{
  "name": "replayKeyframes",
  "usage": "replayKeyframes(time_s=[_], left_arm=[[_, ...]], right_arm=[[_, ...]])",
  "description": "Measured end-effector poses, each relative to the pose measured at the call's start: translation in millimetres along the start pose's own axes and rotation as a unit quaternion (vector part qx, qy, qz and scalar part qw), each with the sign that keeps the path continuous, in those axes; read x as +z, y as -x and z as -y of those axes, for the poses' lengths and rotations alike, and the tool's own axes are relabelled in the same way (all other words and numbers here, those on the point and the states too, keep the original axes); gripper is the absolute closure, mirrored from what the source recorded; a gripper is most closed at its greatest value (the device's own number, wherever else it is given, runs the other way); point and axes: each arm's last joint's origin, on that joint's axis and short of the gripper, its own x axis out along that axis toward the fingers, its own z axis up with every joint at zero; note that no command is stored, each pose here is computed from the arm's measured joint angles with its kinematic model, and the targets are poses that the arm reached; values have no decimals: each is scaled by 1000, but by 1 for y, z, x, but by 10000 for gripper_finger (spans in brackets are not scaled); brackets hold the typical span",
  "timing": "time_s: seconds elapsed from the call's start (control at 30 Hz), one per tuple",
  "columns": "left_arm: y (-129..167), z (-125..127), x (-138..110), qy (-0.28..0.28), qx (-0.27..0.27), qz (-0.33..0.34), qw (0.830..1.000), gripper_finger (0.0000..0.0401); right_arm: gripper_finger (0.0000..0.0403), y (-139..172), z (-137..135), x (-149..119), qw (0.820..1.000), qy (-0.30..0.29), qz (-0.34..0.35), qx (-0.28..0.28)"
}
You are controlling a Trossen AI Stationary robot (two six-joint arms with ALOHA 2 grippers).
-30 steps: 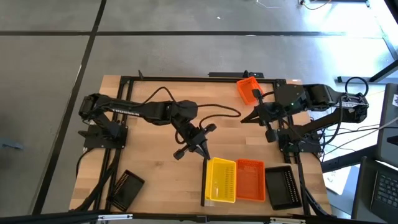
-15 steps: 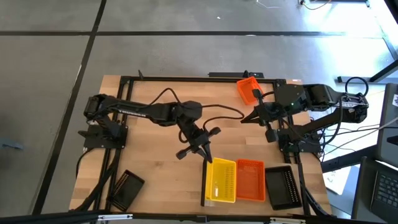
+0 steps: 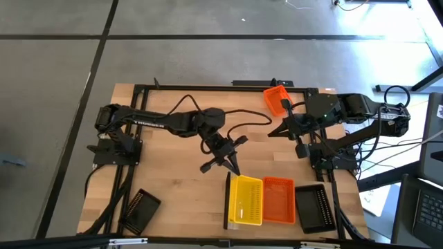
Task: Stack baskets on shelf by color
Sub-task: Stack the yellow bin on top of the yellow bin, then stack the black bin on top of the black bin
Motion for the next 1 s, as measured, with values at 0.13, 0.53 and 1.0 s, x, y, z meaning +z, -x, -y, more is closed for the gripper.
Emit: replayKeyframes(time_s=[0.13, 0.53, 1.0], left_arm=[[-7, -3, -10, 26, -18, -7, 999, 401], [-8, -8, -19, 66, -56, -2, 996, 401], [-7, -13, -22, 76, -54, -2, 996, 401]], right_arm=[[402, 0, 0, 0, 1000, 1, 0, 0], [402, 0, 0, 0, 1000, 1, 0, 0], [402, 0, 0, 0, 1000, 3, 0, 0]])
